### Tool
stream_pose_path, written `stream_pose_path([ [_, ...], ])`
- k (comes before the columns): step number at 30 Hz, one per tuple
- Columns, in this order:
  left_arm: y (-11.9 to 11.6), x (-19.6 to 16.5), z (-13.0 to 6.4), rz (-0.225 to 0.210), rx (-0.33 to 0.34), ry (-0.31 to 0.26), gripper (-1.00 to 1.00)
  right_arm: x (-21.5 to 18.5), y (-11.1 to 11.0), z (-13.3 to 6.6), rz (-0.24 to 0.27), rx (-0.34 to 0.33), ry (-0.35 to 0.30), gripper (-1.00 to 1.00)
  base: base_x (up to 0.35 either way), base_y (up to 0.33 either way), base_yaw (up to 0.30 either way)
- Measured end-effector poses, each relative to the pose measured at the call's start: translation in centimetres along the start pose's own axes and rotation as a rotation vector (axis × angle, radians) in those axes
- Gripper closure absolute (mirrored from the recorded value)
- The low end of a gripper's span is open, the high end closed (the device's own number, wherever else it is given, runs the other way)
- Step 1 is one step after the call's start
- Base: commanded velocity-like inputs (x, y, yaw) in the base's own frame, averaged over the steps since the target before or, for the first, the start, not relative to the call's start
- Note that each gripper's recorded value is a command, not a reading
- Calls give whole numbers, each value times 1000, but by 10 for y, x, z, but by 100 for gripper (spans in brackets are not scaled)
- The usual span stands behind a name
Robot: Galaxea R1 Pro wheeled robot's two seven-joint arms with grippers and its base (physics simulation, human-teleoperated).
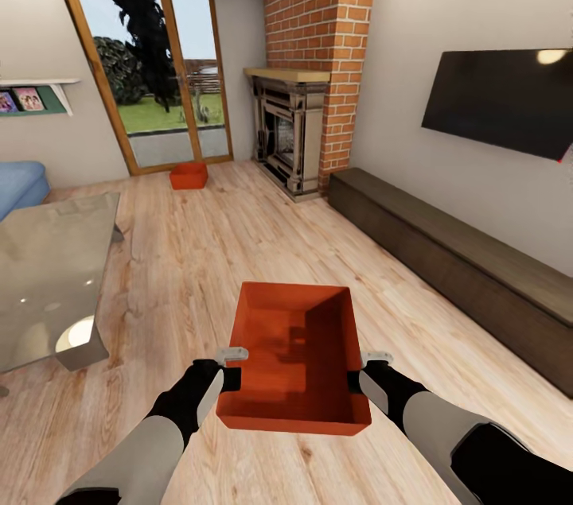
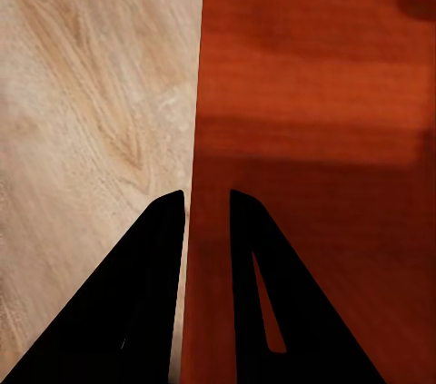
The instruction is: Move the two storage containers from the living room to the garage. In the garage, place one container on the floor and stack the other container on top of it (either order is fine).
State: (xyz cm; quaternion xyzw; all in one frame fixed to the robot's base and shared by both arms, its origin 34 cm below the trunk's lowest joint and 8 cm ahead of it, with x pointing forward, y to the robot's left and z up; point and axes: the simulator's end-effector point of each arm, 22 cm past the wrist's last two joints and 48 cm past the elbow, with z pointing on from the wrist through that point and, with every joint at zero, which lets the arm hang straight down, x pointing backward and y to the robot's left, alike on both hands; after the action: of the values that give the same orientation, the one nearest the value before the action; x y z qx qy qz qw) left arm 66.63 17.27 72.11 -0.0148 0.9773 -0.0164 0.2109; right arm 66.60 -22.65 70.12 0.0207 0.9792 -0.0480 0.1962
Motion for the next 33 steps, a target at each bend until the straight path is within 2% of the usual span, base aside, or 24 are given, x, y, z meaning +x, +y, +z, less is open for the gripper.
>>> stream_pose_path([
  [33, -2, -25, -54, 1, 2, -47, 100, -24, -5, -54, 4, -1, -48, 100, 0, 0, 0],
])
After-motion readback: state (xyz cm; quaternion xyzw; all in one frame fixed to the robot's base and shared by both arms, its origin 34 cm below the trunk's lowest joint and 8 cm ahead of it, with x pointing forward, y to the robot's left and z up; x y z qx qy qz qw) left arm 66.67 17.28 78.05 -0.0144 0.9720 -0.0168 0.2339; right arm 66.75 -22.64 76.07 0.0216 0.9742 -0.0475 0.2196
